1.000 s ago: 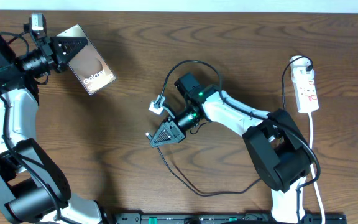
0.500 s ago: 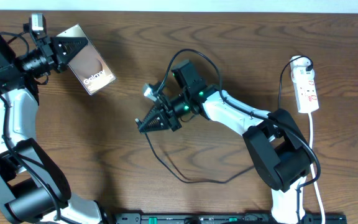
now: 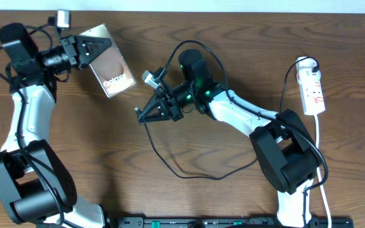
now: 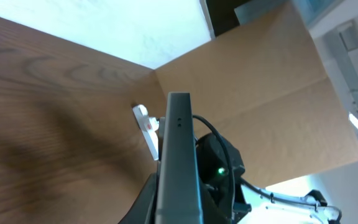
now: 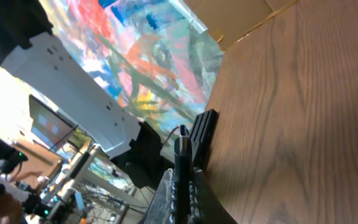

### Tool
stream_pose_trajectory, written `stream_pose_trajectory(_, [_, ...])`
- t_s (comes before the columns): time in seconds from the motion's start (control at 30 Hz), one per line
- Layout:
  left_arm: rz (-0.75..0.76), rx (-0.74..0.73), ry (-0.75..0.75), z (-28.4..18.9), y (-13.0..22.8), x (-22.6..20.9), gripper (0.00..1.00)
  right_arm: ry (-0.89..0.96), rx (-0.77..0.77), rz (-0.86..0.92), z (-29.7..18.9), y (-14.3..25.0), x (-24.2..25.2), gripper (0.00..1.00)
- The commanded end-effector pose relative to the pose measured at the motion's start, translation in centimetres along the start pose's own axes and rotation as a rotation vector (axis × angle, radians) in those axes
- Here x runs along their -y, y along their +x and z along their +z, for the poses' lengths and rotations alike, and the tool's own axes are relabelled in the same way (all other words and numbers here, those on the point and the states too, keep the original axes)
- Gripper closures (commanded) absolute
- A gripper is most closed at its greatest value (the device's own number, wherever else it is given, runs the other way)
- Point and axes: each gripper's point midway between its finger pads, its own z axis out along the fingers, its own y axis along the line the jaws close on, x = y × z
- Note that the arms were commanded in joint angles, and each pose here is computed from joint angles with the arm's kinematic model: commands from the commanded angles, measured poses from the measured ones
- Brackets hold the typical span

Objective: Plug charger to phone and switch on socket

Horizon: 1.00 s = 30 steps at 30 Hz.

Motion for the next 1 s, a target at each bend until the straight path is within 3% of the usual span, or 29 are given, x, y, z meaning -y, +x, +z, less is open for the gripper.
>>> stream_pose_trajectory(0.0, [0.059, -0.026, 0.028, 0.2, 0.3, 1.1, 0.93, 0.005, 0.014, 0.025, -1.2, -0.5, 0.1, 0.99])
stream_pose_trajectory(0.97, [0.067, -0.119, 0.082, 4.1, 2.4, 2.3, 0.92, 0.016, 0.023, -0.048, -1.6, -0.9, 0.2, 0.99])
